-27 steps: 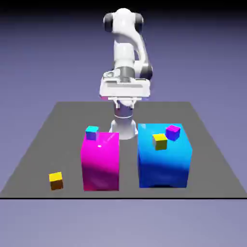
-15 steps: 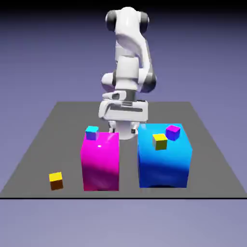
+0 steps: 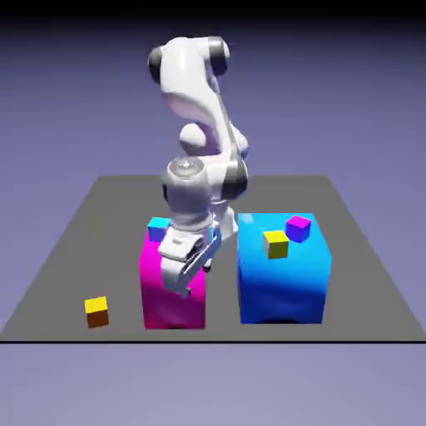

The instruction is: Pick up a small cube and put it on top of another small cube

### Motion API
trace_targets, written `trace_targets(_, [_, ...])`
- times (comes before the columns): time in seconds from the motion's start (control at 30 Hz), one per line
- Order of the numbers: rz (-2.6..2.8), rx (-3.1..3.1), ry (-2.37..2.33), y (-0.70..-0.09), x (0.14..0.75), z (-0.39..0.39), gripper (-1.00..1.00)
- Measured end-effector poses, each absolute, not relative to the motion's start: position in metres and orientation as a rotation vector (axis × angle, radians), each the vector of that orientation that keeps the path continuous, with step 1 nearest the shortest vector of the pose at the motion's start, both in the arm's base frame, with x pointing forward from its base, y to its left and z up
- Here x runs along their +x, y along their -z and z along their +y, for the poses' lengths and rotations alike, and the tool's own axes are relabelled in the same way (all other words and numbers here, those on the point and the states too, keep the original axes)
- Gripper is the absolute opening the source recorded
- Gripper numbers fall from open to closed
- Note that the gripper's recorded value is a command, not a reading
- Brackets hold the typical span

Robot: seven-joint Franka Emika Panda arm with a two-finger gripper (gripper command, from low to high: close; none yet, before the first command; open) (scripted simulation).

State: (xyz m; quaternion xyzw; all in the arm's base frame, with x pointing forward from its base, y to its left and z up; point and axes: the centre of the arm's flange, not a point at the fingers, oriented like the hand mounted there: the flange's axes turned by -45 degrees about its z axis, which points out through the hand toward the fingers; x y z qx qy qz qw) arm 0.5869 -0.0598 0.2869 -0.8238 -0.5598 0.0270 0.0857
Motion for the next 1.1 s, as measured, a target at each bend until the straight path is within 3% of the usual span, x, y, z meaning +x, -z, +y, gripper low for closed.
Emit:
trace_targets(0.37, [-1.866,-1.887,0.144,-0.27,0.612,-0.169,0.0])
trace_targets(0.73, [-1.979,-1.52,0.547,-0.214,0.545,-0.362,0.0])
trace_targets(0.83, [-2.021,-1.469,0.557,-0.16,0.504,-0.403,0.0])
trace_targets(0.97, [-2.02,-1.469,0.557,-0.107,0.495,-0.374,0.0])
trace_targets(1.0, [-2.021,-1.469,0.557,-0.103,0.494,-0.371,-1.0])
trace_targets(1.1, [-2.02,-1.469,0.554,-0.119,0.497,-0.382,-1.0])
